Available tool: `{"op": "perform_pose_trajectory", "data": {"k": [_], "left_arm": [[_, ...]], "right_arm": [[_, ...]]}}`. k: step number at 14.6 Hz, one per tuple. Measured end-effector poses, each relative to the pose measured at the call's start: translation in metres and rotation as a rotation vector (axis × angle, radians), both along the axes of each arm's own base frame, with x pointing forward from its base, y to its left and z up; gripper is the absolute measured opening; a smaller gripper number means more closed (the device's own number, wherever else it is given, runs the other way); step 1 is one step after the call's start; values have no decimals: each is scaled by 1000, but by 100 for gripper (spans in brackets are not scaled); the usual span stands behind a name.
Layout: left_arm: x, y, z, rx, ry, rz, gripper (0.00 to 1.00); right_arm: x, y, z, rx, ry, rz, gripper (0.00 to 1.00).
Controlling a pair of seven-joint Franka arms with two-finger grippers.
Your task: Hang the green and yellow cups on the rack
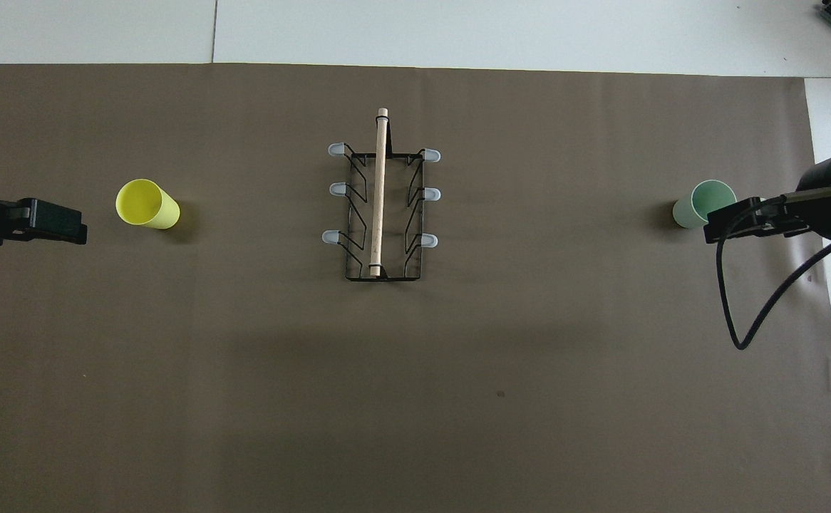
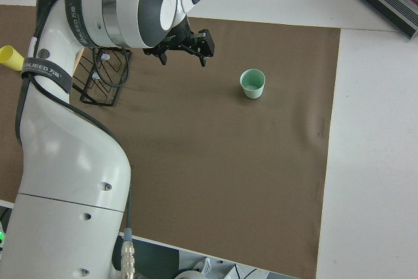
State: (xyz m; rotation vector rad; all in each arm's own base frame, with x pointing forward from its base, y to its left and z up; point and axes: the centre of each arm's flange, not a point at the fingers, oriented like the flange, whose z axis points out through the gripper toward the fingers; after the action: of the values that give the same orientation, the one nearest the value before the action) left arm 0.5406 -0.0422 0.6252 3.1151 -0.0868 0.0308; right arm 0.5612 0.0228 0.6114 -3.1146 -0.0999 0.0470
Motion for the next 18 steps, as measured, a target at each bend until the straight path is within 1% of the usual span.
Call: {"op": "perform_pose_trajectory", "data": {"k": [18], "left_arm": [[0,-2,-4,1,7,-2,100]], "right_arm": [[2,0,-4,-1,7,0,100]]}}
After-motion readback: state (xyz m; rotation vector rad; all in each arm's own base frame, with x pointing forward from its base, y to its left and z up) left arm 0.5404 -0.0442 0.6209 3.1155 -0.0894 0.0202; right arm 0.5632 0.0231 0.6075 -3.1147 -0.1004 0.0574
